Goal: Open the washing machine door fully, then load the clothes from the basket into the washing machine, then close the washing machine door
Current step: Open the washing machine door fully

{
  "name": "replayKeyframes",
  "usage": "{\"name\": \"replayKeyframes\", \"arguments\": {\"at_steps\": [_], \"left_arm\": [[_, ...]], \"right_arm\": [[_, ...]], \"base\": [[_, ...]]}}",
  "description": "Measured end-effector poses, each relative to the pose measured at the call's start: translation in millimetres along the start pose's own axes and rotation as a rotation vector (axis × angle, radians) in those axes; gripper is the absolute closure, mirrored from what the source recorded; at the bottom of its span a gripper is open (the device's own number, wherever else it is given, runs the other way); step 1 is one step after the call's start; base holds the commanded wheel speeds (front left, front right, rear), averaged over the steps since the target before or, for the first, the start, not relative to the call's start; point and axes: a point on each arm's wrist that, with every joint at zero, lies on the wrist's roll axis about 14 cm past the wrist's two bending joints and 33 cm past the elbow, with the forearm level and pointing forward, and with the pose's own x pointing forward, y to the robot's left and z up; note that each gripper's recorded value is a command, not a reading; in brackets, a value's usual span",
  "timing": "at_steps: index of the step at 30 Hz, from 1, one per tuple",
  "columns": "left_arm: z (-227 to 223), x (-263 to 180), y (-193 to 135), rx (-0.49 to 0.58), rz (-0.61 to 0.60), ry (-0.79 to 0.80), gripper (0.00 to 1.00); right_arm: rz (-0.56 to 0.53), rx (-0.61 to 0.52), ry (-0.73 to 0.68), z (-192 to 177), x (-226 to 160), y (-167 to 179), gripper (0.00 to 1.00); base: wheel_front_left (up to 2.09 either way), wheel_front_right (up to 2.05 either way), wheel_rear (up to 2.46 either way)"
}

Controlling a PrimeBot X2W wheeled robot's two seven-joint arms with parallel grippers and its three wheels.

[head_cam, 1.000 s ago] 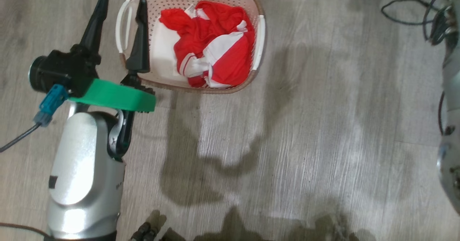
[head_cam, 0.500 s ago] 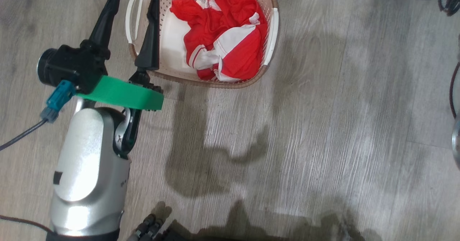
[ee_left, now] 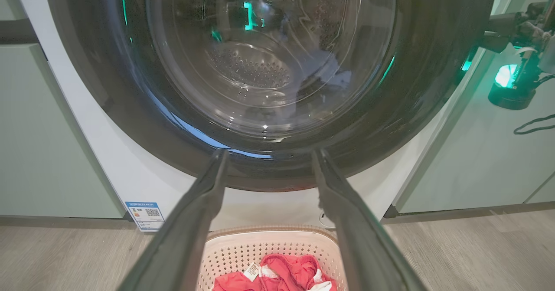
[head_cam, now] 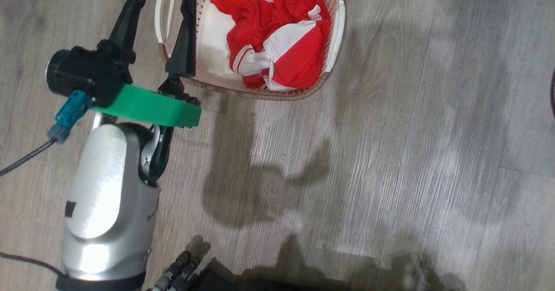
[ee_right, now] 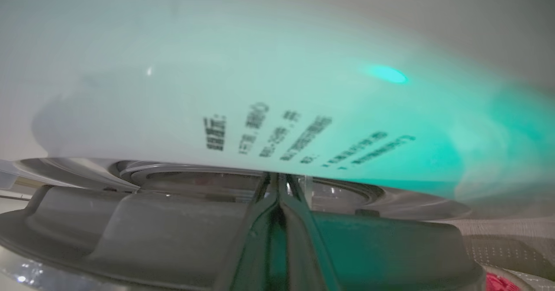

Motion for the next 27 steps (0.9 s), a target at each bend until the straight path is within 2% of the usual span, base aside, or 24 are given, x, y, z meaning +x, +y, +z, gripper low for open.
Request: {"name": "replayKeyframes", "arguments": {"at_steps": [12, 27], "left_arm": [[6, 1, -6, -0.011, -0.011, -0.013, 0.0], [29, -13, -12, -0.011, -0.01, -0.04, 0.0]], "right_arm": [[-0.006, -0.017, 0.13, -15, -14, 5, 1.0], [-0.006, -0.044, 0.348, -65, -55, 13, 1.0]], "base": [[0.0, 0.0, 0.0], [0.0, 0.0, 0.0]]}}
